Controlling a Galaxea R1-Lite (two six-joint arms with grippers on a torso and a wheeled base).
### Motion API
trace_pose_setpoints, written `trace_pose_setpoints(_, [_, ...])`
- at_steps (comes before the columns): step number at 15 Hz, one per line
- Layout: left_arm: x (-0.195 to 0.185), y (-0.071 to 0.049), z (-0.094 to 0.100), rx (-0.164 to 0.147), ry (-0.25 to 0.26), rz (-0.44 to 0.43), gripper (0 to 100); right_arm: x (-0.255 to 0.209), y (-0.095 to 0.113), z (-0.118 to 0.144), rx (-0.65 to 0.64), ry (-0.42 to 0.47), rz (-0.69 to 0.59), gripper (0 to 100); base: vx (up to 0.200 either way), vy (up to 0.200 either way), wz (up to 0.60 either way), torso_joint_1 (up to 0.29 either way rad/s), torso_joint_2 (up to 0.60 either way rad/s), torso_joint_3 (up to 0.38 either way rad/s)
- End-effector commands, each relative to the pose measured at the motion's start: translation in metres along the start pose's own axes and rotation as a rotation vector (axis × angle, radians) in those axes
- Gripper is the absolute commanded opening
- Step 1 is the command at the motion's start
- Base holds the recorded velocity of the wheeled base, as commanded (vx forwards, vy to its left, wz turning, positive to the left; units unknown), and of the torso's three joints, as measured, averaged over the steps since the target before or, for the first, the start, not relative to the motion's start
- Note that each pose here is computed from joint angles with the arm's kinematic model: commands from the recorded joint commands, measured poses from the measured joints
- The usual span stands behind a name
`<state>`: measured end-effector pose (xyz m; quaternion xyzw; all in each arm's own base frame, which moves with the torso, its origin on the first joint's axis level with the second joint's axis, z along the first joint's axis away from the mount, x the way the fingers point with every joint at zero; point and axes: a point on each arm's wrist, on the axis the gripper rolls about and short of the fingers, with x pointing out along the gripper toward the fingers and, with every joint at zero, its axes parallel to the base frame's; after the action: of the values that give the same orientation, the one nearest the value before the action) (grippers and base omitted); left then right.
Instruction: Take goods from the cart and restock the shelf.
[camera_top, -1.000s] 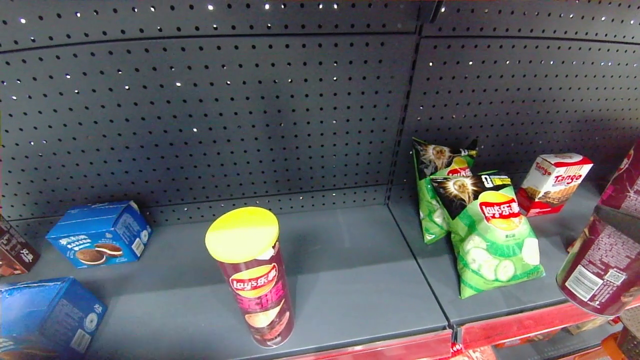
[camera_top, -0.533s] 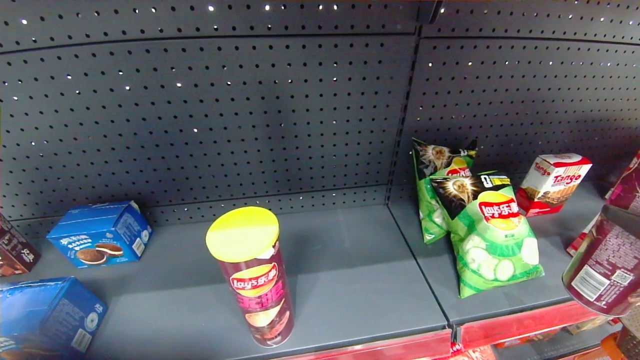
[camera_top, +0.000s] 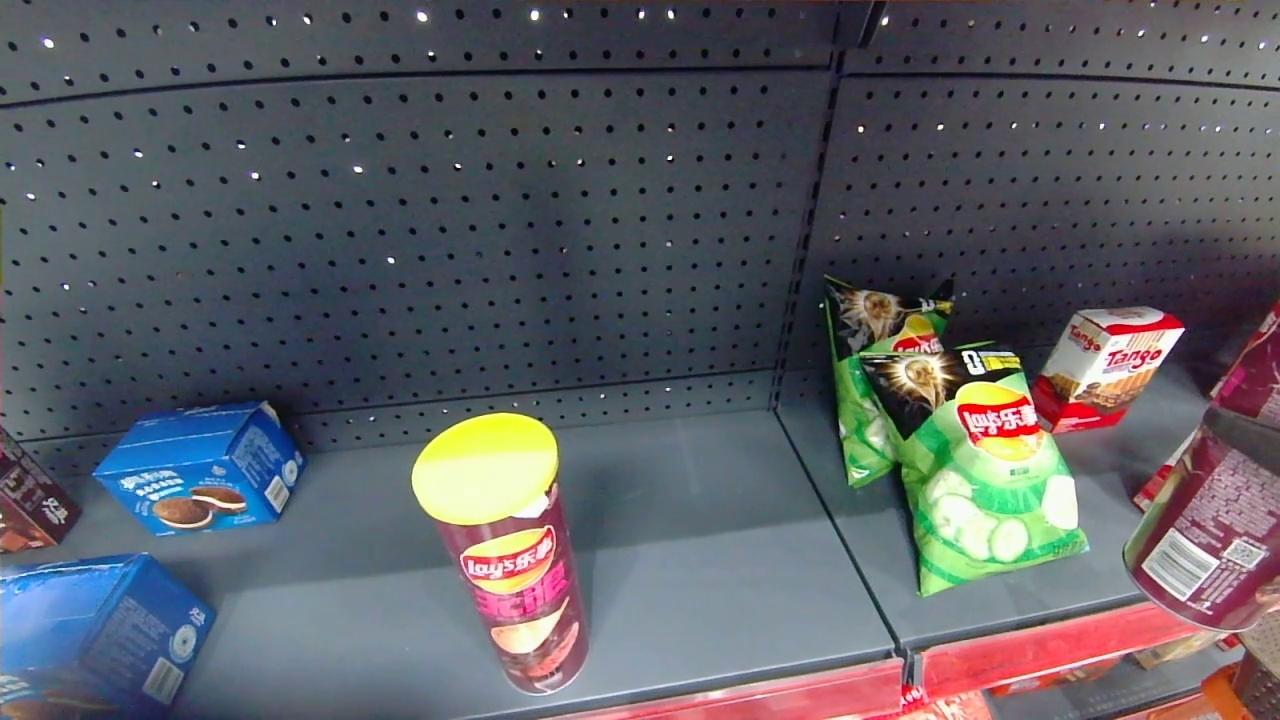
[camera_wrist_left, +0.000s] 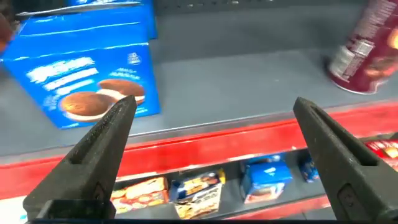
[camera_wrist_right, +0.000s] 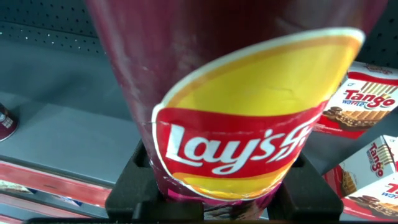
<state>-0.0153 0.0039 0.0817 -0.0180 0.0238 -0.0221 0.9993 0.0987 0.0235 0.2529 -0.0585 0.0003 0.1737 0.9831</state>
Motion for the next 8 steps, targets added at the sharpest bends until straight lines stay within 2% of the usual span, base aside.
trace_pose_setpoints(1, [0.000, -0.001, 0.000, 0.005, 0.010, -0.040, 100, 0.002, 0.000, 0.002, 0.000, 0.000, 0.006, 0, 0.000, 0.000, 0.00, 0.000, 0.00, 0.000])
trace_pose_setpoints(3, [0.000, -0.002, -0.001, 0.049, 0.013, -0.080, 100, 0.003, 0.000, 0.003, 0.000, -0.003, 0.007, 0, 0.000, 0.000, 0.00, 0.000, 0.00, 0.000])
trace_pose_setpoints(4, [0.000, -0.002, -0.004, 0.064, 0.052, -0.094, 100, 0.003, 0.000, 0.004, -0.001, -0.006, 0.007, 0, 0.000, 0.000, 0.00, 0.000, 0.00, 0.000])
trace_pose_setpoints(5, [0.000, -0.002, -0.005, 0.060, 0.063, -0.092, 100, 0.003, 0.000, 0.004, 0.001, -0.006, 0.007, 0, 0.000, 0.000, 0.00, 0.000, 0.00, 0.000])
trace_pose_setpoints(8, [0.000, -0.002, -0.004, 0.055, 0.054, -0.091, 100, 0.001, -0.001, 0.015, 0.000, -0.046, 0.005, 0, 0.000, 0.000, 0.00, 0.000, 0.00, 0.000])
